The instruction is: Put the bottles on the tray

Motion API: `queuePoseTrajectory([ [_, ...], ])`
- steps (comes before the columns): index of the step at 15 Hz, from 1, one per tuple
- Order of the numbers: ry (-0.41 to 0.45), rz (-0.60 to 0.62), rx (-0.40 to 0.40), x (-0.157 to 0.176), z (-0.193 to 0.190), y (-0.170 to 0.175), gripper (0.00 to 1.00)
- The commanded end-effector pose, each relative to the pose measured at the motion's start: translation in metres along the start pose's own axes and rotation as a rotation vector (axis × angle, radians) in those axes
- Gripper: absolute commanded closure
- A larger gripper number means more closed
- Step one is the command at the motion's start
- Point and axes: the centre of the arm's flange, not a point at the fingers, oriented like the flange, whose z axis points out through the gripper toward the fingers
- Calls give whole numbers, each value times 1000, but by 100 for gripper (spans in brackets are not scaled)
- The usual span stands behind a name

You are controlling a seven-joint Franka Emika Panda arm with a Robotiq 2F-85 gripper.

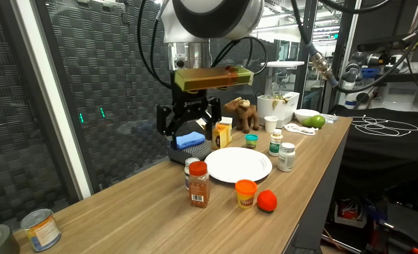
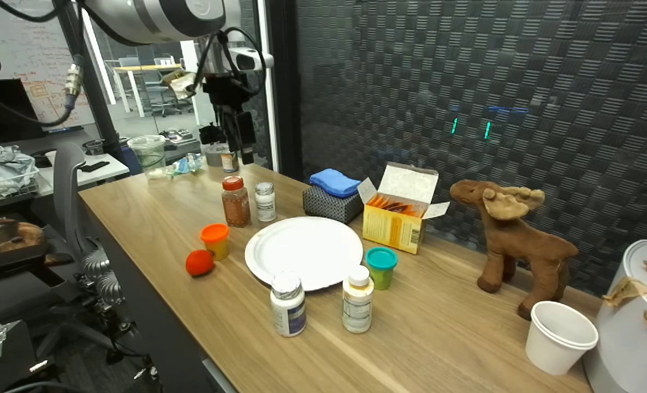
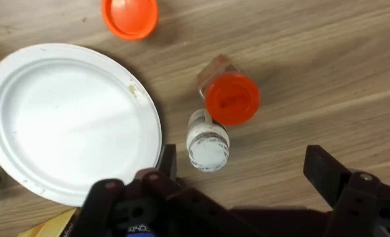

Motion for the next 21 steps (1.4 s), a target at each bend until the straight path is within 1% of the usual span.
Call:
queuePoseTrajectory([
  [1,13,56,44,48,9,-17,0],
  [4,5,90,19,62,24,-10,0],
  [8,-18,113,-3,70,38,-5,0],
  [16,-64,154,-38,51,48,1,0],
  [21,-111,147,-41,50,68,1,0],
])
